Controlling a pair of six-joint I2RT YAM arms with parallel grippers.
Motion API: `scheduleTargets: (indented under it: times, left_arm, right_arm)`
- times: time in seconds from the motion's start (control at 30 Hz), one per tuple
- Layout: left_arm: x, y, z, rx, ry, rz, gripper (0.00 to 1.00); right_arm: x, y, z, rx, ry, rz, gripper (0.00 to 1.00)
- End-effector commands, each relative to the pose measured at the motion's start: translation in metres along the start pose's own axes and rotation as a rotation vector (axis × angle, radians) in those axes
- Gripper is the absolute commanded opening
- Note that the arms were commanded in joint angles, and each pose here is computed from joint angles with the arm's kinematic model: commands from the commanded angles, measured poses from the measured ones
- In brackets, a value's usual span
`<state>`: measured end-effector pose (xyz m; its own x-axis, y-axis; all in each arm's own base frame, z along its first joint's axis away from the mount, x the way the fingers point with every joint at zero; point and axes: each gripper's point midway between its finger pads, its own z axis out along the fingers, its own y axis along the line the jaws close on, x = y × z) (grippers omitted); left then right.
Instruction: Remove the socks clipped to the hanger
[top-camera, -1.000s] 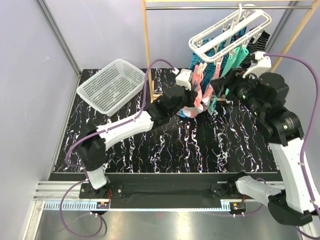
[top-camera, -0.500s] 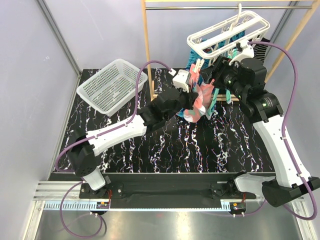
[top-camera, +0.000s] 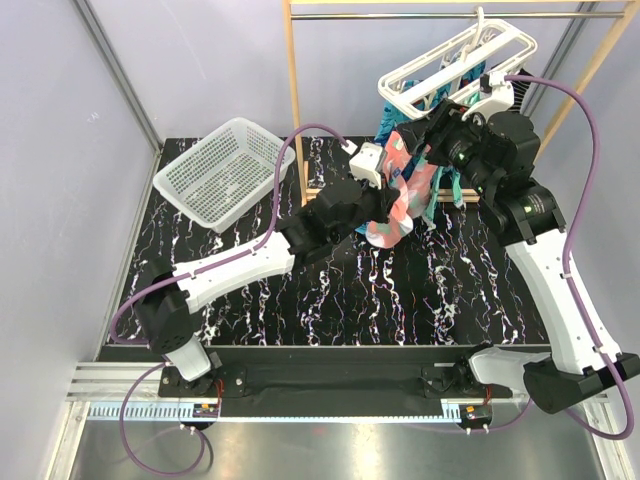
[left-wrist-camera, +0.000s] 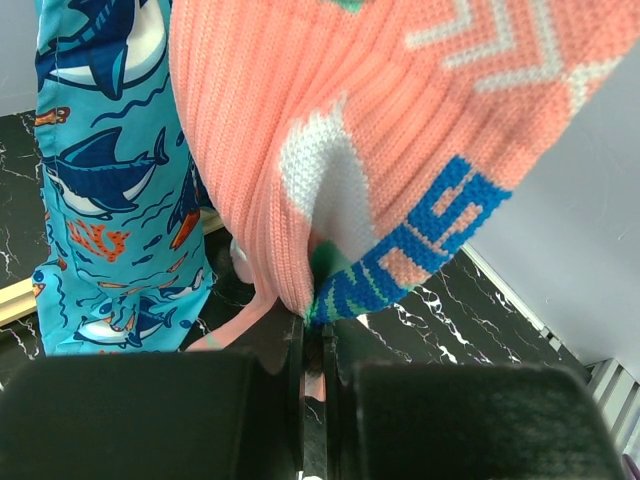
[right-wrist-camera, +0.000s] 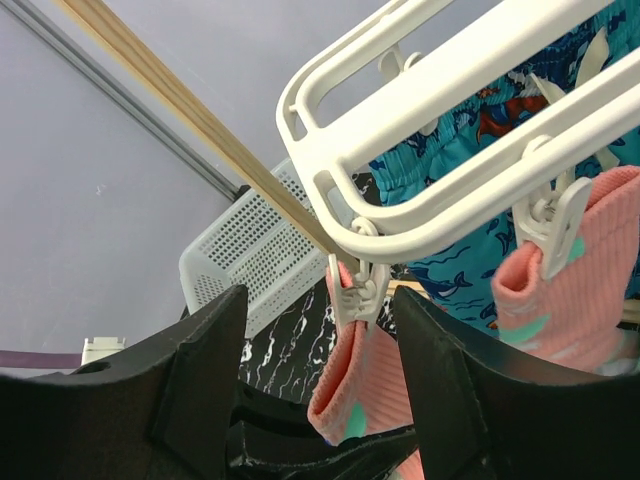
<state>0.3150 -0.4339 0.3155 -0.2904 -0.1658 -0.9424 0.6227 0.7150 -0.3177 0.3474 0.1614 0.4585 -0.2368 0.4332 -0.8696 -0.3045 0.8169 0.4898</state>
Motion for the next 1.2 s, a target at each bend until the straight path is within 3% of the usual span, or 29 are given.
scheduleTargets:
  times: [0.0, 0.47, 0.73, 0.93, 1.03, 1.17]
  left_arm:
    - [-0.040, -0.018, -0.008, 0.058, -0.113, -0.016, 0.00]
    - [-0.049, -0.028, -0.017, 0.084, -0.130, -0.042, 0.00]
    - [-0.048, -0.030, -0.020, 0.090, -0.131, -0.047, 0.00]
    - [-0.045, -0.030, -0.021, 0.090, -0.126, -0.049, 0.00]
    - [-0.045, -0.031, -0.022, 0.092, -0.127, -0.049, 0.00]
    - [-0.045, -0.030, -0.022, 0.089, -0.128, -0.048, 0.00]
  right_arm:
    - [-0.014, 0.008, 0.004, -0.026, -0.056, 0.000, 0.67]
    - [-0.011, -0.003, 0.010, 0.014, -0.083, 0.030, 0.64]
    - [-0.013, 0.003, 0.013, -0.034, -0.122, 0.038, 0.52]
    - [-0.014, 0.000, 0.014, -0.031, -0.156, 0.042, 0.56]
    - [-0.016, 0.000, 0.014, -0.031, -0.164, 0.043, 0.51]
    - [-0.021, 0.001, 0.013, -0.036, -0.188, 0.043, 0.56]
